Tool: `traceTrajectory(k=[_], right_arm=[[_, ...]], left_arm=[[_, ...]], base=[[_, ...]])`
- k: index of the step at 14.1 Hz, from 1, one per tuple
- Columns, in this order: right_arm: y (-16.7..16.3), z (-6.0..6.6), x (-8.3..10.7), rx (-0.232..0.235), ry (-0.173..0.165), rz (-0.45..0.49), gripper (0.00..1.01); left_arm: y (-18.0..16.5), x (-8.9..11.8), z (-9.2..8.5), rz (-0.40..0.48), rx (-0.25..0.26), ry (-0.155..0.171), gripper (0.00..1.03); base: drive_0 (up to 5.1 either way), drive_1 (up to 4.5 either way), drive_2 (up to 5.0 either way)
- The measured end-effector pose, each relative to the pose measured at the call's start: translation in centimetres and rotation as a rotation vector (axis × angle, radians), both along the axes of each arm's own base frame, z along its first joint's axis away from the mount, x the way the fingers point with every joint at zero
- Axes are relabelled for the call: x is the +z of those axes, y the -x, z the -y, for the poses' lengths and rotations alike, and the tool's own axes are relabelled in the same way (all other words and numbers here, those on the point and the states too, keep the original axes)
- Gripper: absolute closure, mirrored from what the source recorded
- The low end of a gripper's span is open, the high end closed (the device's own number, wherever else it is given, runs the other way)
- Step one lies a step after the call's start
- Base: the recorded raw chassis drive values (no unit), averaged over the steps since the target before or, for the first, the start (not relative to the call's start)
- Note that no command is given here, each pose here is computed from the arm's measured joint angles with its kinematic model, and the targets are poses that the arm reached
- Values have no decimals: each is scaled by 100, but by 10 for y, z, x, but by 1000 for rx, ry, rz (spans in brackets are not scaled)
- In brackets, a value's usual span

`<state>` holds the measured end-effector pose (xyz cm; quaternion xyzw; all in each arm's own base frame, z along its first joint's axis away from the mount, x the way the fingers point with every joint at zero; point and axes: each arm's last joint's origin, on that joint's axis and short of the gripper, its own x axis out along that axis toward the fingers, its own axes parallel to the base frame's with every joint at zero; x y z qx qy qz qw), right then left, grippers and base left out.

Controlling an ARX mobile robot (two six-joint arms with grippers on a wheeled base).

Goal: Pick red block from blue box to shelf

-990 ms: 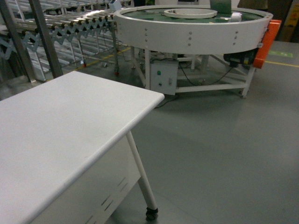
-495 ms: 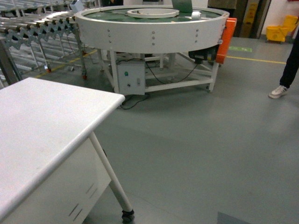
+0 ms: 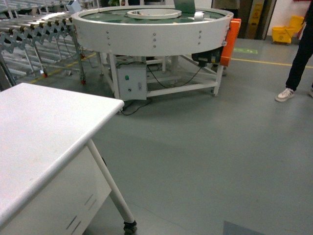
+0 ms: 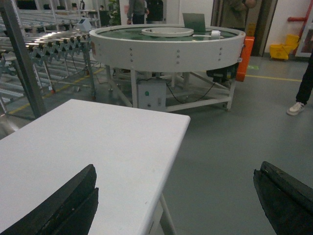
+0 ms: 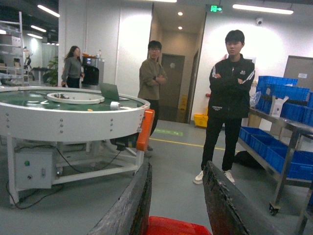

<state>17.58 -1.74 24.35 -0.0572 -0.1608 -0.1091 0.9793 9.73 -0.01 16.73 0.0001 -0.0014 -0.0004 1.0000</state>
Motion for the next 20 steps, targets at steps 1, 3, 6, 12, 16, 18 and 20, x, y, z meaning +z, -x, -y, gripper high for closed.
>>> traceTrajectory(k=[1, 3, 6, 12, 16, 18, 20], right_arm=[[0, 0, 0, 6, 2, -1, 74], [0, 0, 0, 5, 2, 0, 74], [0, 0, 0, 3, 1, 0, 74], [0, 0, 0, -1, 0, 1, 74], [0, 0, 0, 0, 0, 0, 74], [0, 0, 0, 0, 0, 0, 74], [0, 0, 0, 0, 0, 0, 74]], left_arm=[[0, 0, 0, 0, 1, 0, 5], [0, 0, 0, 0, 2, 0, 5], [0, 0, 0, 0, 0, 0, 5], [0, 0, 0, -1, 0, 0, 5], [0, 0, 0, 0, 0, 0, 5], [0, 0, 0, 0, 0, 0, 5], [0, 0, 0, 0, 0, 0, 5]], base=[[0, 0, 0], [0, 0, 0], [0, 0, 0], [0, 0, 0], [0, 0, 0], [-8, 97, -114], [-25, 175, -225]])
